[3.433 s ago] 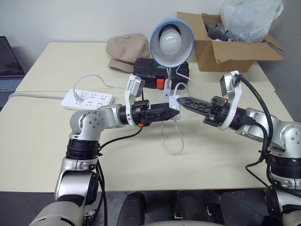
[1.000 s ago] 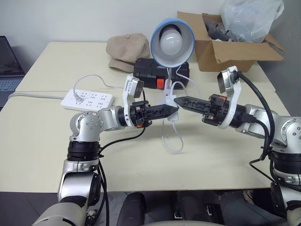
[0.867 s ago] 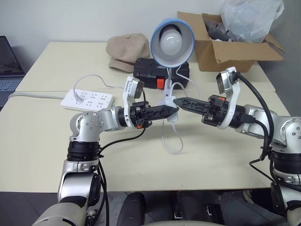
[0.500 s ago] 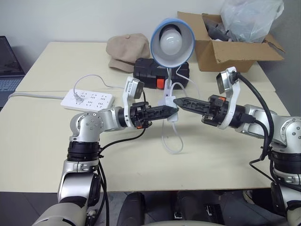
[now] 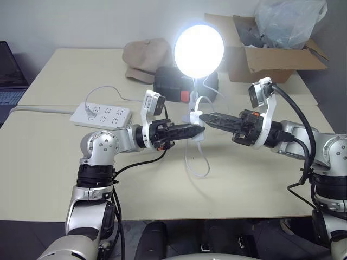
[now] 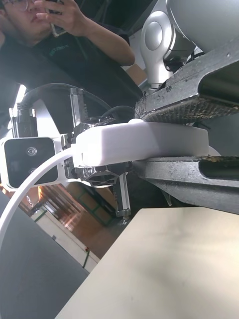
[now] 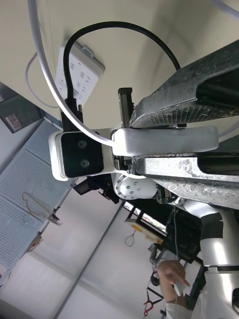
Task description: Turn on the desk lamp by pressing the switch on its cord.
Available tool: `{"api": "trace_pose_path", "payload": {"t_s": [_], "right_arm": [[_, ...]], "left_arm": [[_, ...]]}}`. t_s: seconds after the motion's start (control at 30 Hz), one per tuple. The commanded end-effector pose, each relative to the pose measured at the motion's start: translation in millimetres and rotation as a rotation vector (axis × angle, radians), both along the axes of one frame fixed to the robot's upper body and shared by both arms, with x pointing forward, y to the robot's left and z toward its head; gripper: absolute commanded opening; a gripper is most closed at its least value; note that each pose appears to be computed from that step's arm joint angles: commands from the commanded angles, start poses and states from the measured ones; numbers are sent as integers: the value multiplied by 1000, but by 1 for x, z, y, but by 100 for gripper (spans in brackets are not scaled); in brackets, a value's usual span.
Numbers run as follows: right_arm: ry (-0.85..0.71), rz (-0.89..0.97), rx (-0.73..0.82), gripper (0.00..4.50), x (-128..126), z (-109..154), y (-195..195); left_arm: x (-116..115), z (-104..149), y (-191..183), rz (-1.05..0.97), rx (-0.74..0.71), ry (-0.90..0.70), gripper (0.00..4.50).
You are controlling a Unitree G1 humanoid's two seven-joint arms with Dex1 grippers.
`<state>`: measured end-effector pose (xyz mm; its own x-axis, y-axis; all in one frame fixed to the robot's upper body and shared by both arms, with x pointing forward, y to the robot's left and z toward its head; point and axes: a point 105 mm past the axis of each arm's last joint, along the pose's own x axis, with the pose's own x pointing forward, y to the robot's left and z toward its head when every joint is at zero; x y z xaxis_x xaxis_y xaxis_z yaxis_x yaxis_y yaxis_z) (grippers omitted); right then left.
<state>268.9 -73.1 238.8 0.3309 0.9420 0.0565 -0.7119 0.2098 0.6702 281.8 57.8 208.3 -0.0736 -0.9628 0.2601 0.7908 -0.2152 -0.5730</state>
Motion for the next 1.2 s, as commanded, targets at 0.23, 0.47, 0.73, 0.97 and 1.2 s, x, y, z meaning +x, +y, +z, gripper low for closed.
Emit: {"api": "trace_pose_path", "payload": {"t_s": [0.23, 0.47, 0.73, 0.97, 1.2], "right_arm": [[-52, 25, 35, 39, -5, 16, -1], [-46, 18, 30, 39, -4, 15, -2], [-18, -108, -51, 39, 20, 1, -23], [-7, -187, -162, 39, 43, -28, -30], [33, -294, -278, 39, 78, -60, -43]], "left_arm": [[-10, 5, 0, -62, -11, -1, 151], [-13, 3, 0, -72, 0, 5, 271], [-17, -14, 12, 27, 203, -238, 361], [-4, -13, 28, 217, 358, -587, 361], [-20, -10, 37, 206, 391, -629, 361]]}}
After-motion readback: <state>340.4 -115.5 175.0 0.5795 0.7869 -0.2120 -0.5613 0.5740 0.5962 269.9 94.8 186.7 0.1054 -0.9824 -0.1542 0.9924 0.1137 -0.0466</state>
